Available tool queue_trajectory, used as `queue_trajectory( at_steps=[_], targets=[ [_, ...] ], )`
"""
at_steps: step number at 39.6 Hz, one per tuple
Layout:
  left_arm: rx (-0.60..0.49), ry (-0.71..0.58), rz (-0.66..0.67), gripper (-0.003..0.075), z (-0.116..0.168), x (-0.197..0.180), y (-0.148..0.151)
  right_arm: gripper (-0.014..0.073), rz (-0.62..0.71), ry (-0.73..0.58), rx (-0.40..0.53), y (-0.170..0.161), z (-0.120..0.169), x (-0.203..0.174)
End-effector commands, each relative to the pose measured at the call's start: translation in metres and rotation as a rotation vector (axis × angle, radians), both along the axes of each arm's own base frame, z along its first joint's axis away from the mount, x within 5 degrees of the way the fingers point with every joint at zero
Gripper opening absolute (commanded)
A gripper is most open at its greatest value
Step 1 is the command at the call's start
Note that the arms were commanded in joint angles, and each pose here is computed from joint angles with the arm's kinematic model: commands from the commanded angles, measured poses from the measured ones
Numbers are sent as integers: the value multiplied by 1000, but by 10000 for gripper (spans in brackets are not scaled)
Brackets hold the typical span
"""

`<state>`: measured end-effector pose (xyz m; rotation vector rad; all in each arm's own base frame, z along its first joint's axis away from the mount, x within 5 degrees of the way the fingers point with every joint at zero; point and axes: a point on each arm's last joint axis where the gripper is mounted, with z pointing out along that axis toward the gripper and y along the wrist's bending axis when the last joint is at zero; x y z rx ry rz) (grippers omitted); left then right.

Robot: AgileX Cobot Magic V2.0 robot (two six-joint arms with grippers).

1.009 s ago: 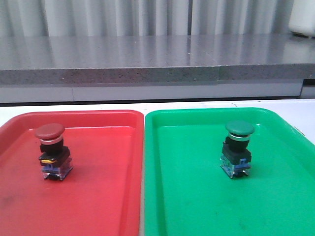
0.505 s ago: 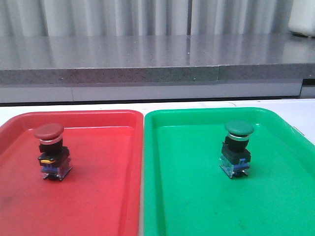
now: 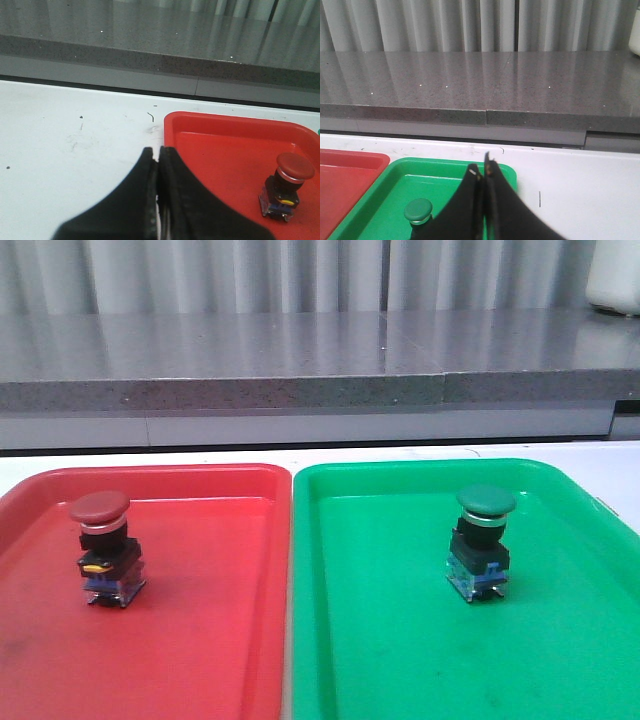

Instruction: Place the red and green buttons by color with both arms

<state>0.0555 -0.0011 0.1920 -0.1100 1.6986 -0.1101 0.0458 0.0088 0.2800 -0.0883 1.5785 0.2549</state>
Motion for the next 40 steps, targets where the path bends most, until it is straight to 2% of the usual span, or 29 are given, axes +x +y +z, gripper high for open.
queue_trajectory(
  at_steps=[1,13,20,26,30,32,40],
  targets=[
    [-12,-73,10,-20,0,0,1,-117,0,-93,10,0,15,-1],
    [-12,-73,10,-20,0,0,1,-117,0,-85,3,0,10,0],
    [-12,-73,10,-20,0,0,1,-117,-43,-80,-66,-1,-18,1],
    [-12,-71,10,-20,0,0,1,-117,-138,-87,-21,-5,-52,4],
    [-12,-71,10,-20,0,0,1,-117,-189,-62,-25,-7,-76,10],
    [-12,-71,10,-20,0,0,1,-117,-195,-18,-33,-7,-80,10],
    [-12,-71,10,-20,0,0,1,-117,-197,-15,-58,-8,-81,10]
  ],
)
